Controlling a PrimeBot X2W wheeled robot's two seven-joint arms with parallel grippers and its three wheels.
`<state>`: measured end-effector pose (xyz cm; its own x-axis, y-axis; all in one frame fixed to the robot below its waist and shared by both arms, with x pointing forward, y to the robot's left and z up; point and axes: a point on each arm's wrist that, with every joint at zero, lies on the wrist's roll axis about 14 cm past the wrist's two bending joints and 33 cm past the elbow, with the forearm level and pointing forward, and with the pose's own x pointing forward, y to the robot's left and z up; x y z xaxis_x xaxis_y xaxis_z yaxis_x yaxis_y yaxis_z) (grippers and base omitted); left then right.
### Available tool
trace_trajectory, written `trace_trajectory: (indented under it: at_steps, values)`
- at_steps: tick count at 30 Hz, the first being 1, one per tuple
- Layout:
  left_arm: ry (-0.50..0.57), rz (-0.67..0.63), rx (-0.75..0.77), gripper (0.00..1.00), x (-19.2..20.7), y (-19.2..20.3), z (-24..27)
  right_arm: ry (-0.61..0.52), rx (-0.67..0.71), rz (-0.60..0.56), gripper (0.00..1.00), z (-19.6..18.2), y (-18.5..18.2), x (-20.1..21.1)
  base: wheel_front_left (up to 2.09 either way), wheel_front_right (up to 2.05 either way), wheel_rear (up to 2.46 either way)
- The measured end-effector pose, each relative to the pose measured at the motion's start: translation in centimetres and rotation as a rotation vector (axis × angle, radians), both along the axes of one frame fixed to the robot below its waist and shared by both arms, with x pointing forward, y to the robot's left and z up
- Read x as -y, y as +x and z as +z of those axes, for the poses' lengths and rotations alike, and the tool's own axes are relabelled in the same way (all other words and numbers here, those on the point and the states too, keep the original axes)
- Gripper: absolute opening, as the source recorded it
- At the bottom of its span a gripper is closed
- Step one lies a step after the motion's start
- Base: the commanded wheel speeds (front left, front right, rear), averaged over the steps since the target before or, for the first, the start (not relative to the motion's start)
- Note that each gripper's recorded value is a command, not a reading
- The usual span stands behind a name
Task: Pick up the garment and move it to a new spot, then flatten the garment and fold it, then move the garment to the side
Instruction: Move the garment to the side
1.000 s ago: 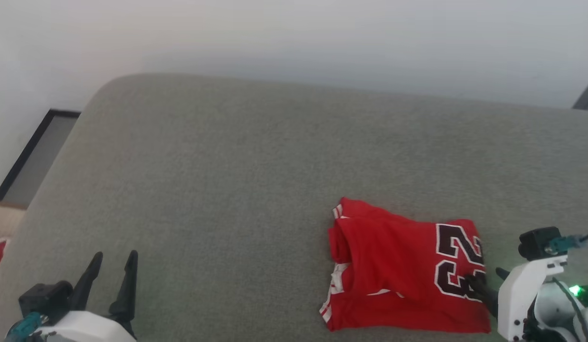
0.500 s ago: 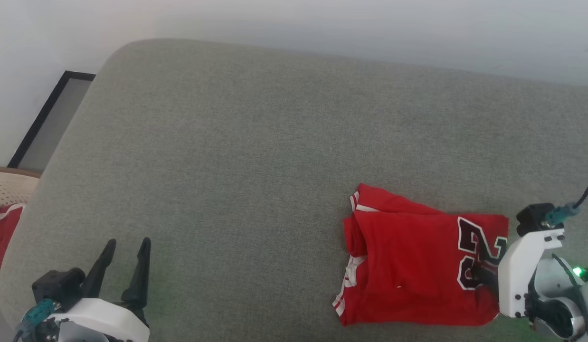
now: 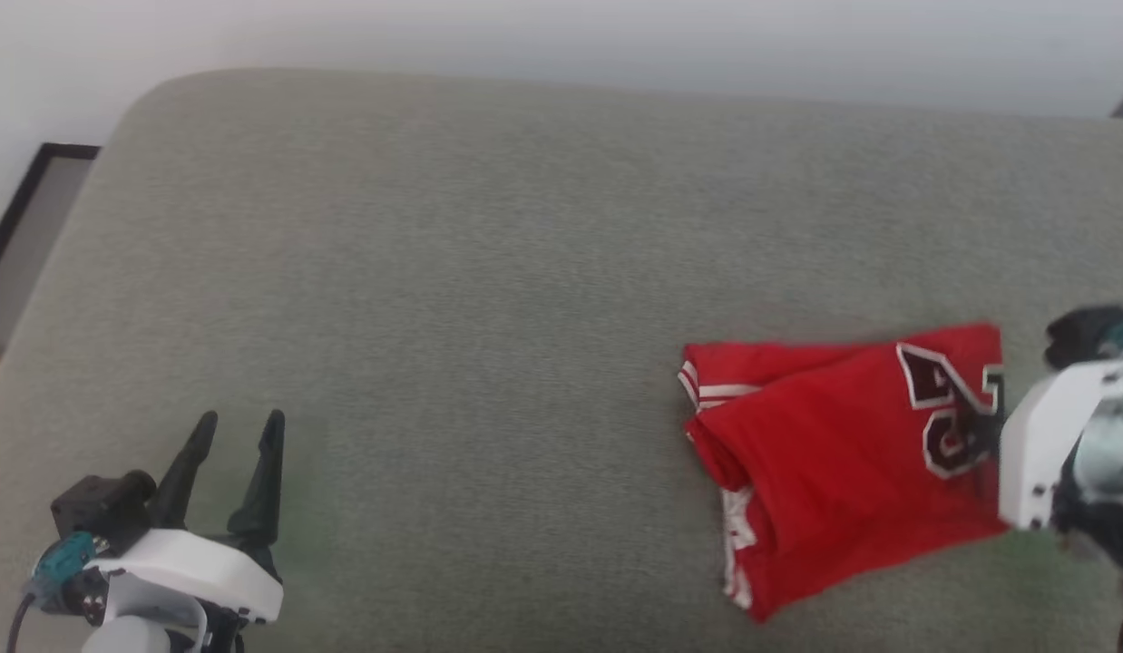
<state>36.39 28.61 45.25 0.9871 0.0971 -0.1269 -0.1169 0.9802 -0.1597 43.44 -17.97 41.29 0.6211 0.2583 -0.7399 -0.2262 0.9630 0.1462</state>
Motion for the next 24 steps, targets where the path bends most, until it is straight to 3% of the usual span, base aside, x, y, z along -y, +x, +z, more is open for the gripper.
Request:
trace_trajectory:
  at_steps: [10, 24]
  values:
    - [-0.002, -0.198, 0.05, 1.0, 6.1, 6.6, 0.7, -0.142, 0.138, -0.215, 0.0, 4.9, 2.8, 10.5, 0.0, 0.0, 0.0]
    - [-0.006, -0.502, 0.073, 1.0, 16.0, 13.5, -0.7, -0.32, 0.216, -0.514, 0.0, 8.1, 2.0, 24.1, 0.0, 0.0, 0.0]
